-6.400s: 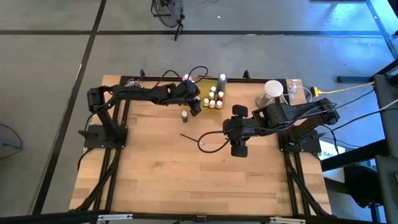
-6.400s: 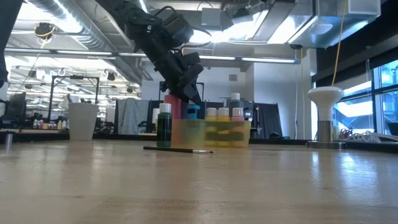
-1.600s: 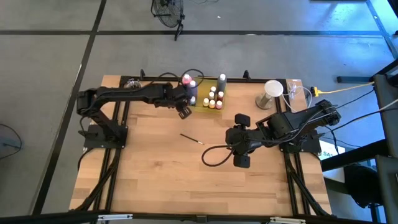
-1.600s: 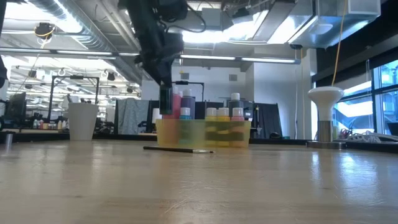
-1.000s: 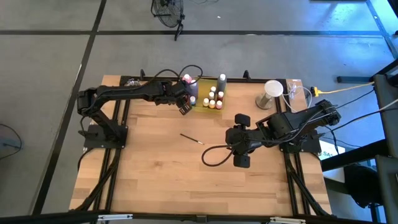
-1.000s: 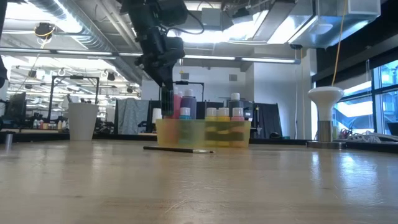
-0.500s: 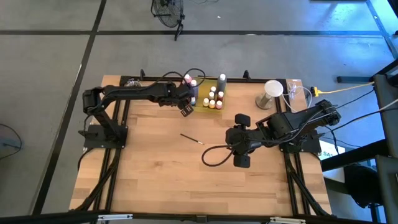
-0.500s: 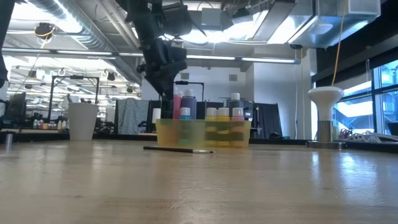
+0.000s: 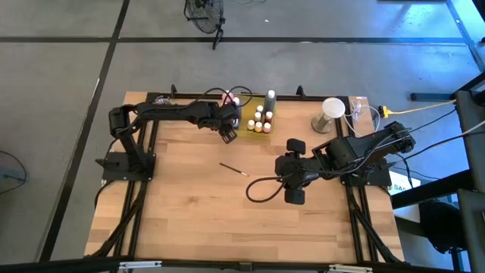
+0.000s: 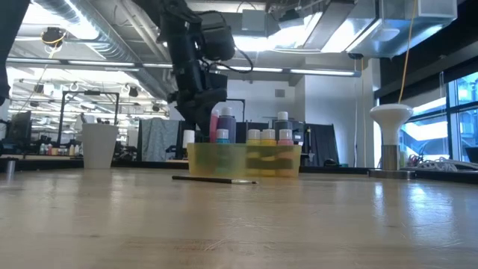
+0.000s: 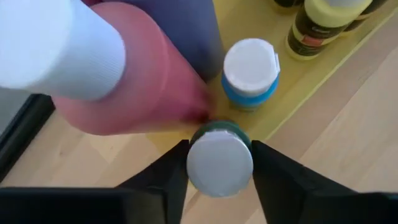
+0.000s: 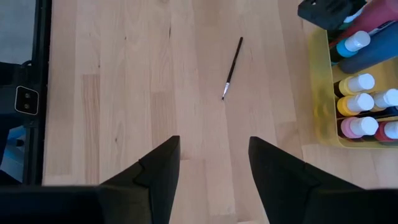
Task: Pick & Place Paint Supplies
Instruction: Put the small green paint bottle into the yellow bin, then put the silver paintbrush into the white cup
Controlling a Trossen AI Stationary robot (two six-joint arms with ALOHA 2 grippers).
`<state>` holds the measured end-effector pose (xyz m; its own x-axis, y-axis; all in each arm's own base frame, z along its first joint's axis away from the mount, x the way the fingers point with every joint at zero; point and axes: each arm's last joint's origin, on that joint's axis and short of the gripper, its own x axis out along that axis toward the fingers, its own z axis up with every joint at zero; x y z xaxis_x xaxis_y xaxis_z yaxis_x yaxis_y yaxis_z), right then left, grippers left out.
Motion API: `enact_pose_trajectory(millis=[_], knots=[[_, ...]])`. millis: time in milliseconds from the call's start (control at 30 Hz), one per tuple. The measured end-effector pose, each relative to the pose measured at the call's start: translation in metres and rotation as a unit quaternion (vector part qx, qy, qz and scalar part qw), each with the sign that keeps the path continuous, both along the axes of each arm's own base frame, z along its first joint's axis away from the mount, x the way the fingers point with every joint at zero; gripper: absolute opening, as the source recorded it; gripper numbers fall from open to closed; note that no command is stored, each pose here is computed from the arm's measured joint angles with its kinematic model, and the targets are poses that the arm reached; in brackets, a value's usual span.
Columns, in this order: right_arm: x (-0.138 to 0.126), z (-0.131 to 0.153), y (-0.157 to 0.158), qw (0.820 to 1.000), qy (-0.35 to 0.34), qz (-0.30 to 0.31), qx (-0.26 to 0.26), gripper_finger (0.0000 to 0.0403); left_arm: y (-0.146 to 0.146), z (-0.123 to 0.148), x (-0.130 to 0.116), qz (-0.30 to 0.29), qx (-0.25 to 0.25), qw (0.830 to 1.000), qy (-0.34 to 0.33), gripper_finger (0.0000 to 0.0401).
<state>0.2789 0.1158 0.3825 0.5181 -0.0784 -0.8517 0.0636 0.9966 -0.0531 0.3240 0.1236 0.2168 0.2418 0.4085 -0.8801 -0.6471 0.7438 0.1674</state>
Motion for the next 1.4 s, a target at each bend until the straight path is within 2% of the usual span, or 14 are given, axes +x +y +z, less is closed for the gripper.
enact_pose_trajectory(millis=[233, 433, 667, 800, 900, 1000, 1067, 1167, 1233, 1400], knots=[[0.0, 0.0, 0.0, 1.0, 0.0, -0.002, 0.002, 0.0193, 0.0, -0.003, 0.001, -0.008, -0.011, 1.0, 0.004, 0.0233], [0.0, 0.0, 0.0, 1.0, 0.0, -0.002, 0.002, 0.0193, 0.0, -0.001, -0.001, -0.017, -0.005, 1.0, 0.015, 0.0255], [0.0, 0.0, 0.0, 1.0, 0.0, -0.002, 0.002, 0.0192, -0.017, 0.047, -0.011, -0.011, -0.013, 1.0, 0.017, 0.0253], [-0.003, 0.0, 0.006, 1.0, 0.001, 0.013, 0.002, 0.0192, -0.048, 0.074, -0.012, -0.116, -0.02, 0.993, 0.001, 0.0253], [-0.011, 0.0, 0.024, 0.999, 0.004, 0.048, 0.014, 0.0192, -0.077, 0.08, -0.008, -0.228, -0.033, 0.973, -0.009, 0.0253], [-0.022, 0.0, 0.045, 0.998, -0.003, 0.068, 0.013, 0.0192, -0.107, 0.078, 0.0, -0.314, -0.019, 0.949, -0.017, 0.0253], [-0.03, 0.001, 0.057, 0.997, -0.012, 0.073, 0.006, 0.0192, -0.126, 0.073, 0.011, -0.372, -0.008, 0.927, -0.033, 0.0253], [-0.041, 0.001, 0.071, 0.997, -0.032, 0.07, -0.005, 0.0192, -0.15, 0.055, 0.024, -0.454, -0.02, 0.89, -0.04, 0.0253], [-0.047, 0.002, 0.078, 0.997, -0.043, 0.064, -0.008, 0.0192, -0.161, 0.045, 0.032, -0.491, -0.017, 0.87, -0.041, 0.0253], [-0.06, 0.002, 0.092, 0.997, -0.059, 0.052, 0.001, 0.0192, -0.169, 0.016, 0.047, -0.547, -0.04, 0.836, -0.026, 0.0253]])
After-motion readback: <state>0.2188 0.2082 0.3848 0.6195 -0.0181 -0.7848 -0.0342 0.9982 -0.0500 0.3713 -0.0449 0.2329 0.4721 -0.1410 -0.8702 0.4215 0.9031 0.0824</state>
